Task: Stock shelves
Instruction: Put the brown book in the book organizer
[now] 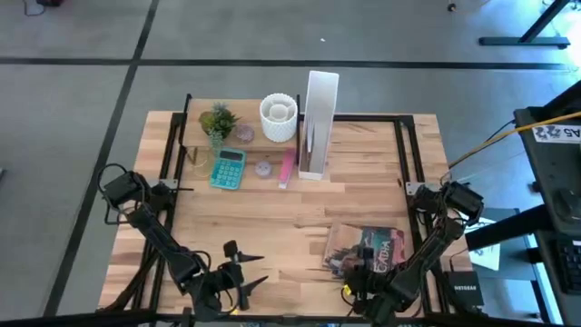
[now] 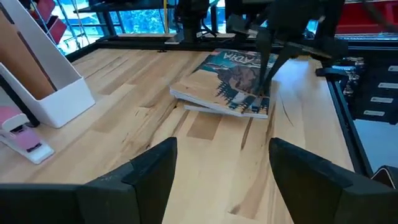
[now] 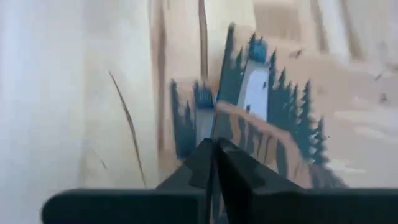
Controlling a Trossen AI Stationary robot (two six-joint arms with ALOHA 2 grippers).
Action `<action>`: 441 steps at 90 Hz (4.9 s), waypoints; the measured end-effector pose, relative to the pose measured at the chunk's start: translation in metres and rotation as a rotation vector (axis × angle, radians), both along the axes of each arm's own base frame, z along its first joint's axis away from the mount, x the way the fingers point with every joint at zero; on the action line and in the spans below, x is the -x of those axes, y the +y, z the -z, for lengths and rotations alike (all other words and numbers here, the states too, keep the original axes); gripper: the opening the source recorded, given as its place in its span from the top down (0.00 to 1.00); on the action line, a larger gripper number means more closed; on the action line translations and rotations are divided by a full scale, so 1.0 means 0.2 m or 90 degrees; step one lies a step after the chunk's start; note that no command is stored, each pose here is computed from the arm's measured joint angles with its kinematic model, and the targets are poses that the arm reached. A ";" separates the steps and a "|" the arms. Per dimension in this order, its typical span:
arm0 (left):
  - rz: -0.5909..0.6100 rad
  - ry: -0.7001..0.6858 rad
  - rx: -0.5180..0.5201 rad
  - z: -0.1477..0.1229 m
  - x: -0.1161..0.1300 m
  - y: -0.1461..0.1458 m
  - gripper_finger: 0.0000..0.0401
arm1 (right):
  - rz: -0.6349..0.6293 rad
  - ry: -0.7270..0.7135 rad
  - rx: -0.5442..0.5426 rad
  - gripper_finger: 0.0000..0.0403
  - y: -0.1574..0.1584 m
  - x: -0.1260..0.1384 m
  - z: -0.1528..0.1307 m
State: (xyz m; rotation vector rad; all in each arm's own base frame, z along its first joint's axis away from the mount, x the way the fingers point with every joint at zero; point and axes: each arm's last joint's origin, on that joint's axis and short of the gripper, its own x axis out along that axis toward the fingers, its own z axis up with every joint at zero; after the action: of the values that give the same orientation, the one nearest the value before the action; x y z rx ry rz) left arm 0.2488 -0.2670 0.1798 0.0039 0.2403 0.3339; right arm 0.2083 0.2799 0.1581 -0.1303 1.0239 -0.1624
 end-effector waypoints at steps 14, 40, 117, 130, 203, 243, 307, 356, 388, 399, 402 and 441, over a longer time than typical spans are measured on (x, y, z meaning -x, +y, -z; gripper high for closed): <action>0.000 0.001 -0.003 0.00 0.00 0.00 0.41 | -0.045 -0.045 0.024 1.00 0.04 -0.04 -0.09; -0.002 0.001 -0.004 0.00 0.00 0.00 0.41 | -0.176 0.055 0.032 0.99 0.06 -0.03 -0.11; -0.003 0.005 -0.007 0.00 -0.01 0.01 0.41 | -0.063 0.182 0.226 0.49 0.04 0.03 0.19; -0.005 0.005 -0.002 0.00 -0.01 0.02 0.41 | 0.004 0.188 0.222 0.57 0.03 0.06 0.19; 0.038 0.019 -0.027 -0.01 -0.06 0.02 0.41 | -0.085 0.001 0.209 1.00 0.24 -0.05 -0.07; 0.245 0.106 -0.272 0.19 -0.26 0.04 0.41 | -0.099 -0.017 0.198 1.00 0.25 -0.09 -0.07; 0.335 0.072 -0.044 0.14 -0.87 0.75 0.41 | -0.276 0.155 0.217 0.44 0.29 -0.13 0.17; 0.373 0.176 0.085 0.55 -0.88 0.64 0.41 | -0.157 0.131 0.341 0.59 0.20 -0.12 0.22; 0.311 0.189 0.025 0.51 -0.81 0.51 0.41 | -0.092 0.131 0.259 0.92 0.21 -0.13 0.22; 0.256 0.207 -0.102 0.38 -0.74 0.43 0.41 | 0.000 0.085 0.192 0.96 0.22 -0.14 0.22; 0.239 0.209 -0.142 0.33 -0.72 0.41 0.41 | 0.030 0.076 0.178 0.97 0.22 -0.14 0.22; 0.019 0.051 -0.336 -0.37 -0.14 -0.01 0.41 | 0.243 -0.467 0.197 1.00 0.06 -0.25 -0.10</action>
State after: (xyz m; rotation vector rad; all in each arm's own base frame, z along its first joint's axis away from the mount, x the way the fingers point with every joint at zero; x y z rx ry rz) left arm 0.2768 -0.2690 0.2544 0.5417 0.2256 0.3600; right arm 0.2583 0.2918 0.1774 -0.1385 0.2744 -0.6662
